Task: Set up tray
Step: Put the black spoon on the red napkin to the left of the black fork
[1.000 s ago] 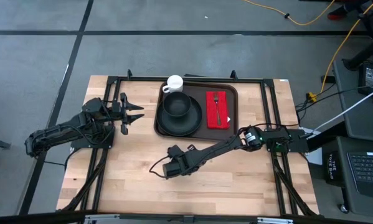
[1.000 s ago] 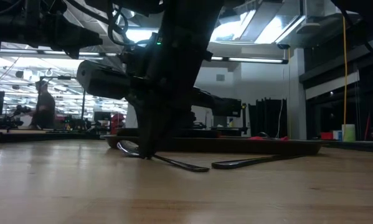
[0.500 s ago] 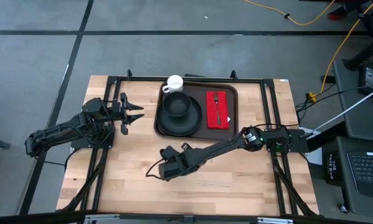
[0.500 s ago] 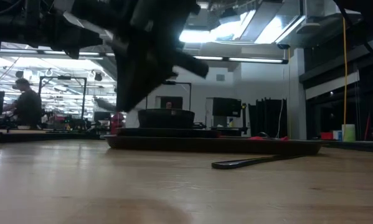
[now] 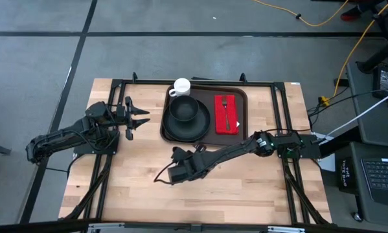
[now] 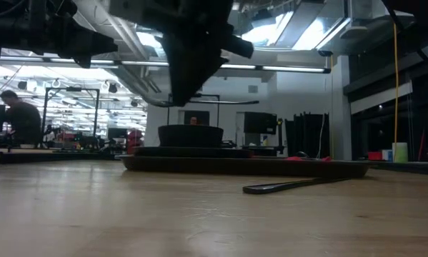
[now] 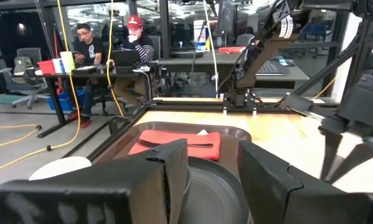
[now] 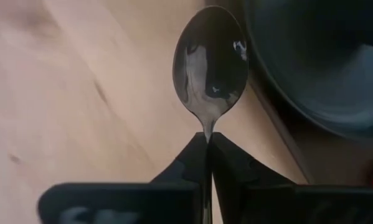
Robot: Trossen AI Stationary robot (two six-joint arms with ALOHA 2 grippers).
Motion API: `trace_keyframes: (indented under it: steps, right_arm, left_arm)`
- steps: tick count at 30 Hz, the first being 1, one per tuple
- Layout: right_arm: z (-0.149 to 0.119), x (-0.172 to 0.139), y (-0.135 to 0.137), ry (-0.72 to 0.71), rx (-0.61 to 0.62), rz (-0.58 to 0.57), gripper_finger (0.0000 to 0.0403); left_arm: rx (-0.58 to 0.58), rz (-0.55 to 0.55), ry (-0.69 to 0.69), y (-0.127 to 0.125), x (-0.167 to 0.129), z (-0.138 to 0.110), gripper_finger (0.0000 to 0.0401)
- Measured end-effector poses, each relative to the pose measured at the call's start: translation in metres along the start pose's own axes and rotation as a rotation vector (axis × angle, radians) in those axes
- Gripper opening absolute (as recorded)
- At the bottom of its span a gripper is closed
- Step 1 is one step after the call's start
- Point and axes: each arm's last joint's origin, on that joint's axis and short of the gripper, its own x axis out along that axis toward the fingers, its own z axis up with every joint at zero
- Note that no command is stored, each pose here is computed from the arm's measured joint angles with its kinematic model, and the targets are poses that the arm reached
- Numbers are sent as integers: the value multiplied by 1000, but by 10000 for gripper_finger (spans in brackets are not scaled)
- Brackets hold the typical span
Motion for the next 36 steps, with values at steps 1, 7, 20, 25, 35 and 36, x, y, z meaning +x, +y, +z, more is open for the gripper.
trace_keyframes:
  steps: [1, 7, 20, 25, 35, 36]
  right_arm:
    - [-1, 0, -1, 8, 2, -12, 22]
    - [-4, -3, 2, -41, 6, -43, 17]
    - [-9, -11, 17, -106, 60, 26, 20]
    - [-3, -12, 26, -172, 45, 95, 16]
    - [-3, -1, 36, -219, 39, 162, 22]
    - [-4, 0, 37, -207, 29, 175, 22]
  left_arm:
    - [0, 0, 0, 0, 0, 0, 130]
    - [-1, 0, 5, 0, 0, 0, 130]
    - [-7, 0, 6, 0, 0, -1, 130]
    - [-7, 0, 6, 0, 0, -1, 130]
    - [-7, -8, 7, 0, 0, -1, 130]
    - [-7, -8, 6, 0, 0, -1, 130]
